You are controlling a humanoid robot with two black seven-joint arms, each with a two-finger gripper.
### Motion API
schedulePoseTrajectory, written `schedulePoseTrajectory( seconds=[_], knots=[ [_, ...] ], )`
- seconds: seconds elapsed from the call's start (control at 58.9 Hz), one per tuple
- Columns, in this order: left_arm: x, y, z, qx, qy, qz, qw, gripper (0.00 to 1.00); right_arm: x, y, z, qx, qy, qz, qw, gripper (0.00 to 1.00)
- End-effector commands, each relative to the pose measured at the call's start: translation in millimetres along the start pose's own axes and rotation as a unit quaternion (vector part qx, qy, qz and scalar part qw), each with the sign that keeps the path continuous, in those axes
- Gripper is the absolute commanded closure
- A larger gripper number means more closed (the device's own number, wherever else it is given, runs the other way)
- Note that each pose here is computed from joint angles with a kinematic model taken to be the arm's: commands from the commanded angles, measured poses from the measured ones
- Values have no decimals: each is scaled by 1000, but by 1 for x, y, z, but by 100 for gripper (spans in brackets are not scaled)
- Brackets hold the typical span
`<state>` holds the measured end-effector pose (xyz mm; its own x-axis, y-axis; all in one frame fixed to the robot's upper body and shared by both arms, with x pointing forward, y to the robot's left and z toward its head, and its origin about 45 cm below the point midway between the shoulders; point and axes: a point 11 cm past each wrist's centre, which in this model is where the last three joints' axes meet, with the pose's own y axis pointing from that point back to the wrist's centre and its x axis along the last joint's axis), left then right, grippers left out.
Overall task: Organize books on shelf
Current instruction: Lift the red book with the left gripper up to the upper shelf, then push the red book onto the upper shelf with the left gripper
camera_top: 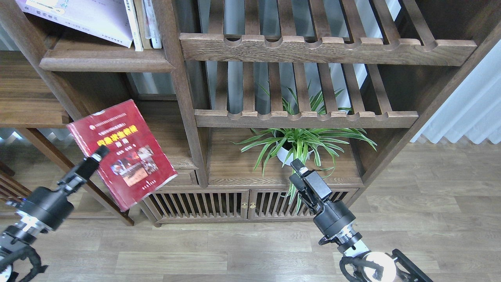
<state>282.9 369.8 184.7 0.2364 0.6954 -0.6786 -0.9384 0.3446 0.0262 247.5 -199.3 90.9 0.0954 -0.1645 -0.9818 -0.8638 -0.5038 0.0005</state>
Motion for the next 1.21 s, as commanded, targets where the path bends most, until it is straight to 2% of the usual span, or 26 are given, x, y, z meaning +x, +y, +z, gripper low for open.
schedulePoseTrajectory(
  seconds=[0.0,0.272,0.424,0.645,0.866,1.053,1.188],
  knots=[
    [-7,-11,29,-27,-23,-15,999,96,-3,-5,6,2,-8,-7,1000,3],
    [-30,-37,74,-61,-61,-55,995,96,-4,-6,6,3,-10,-9,1000,3],
    [-55,-50,132,-97,-120,-85,984,96,-3,-5,6,4,-10,-8,1000,3],
    [-87,-56,187,-121,-189,-111,968,96,-4,-6,6,5,-11,-8,1000,3],
    [-116,-78,213,-129,-241,-134,953,95,-4,-6,6,5,-11,-8,1000,3],
    [-119,-95,210,-99,-245,-131,955,96,-3,-6,7,4,-12,-8,1000,3],
    [-125,-105,214,-104,-243,-136,955,96,-4,-6,6,5,-12,-8,1000,3]
  ],
)
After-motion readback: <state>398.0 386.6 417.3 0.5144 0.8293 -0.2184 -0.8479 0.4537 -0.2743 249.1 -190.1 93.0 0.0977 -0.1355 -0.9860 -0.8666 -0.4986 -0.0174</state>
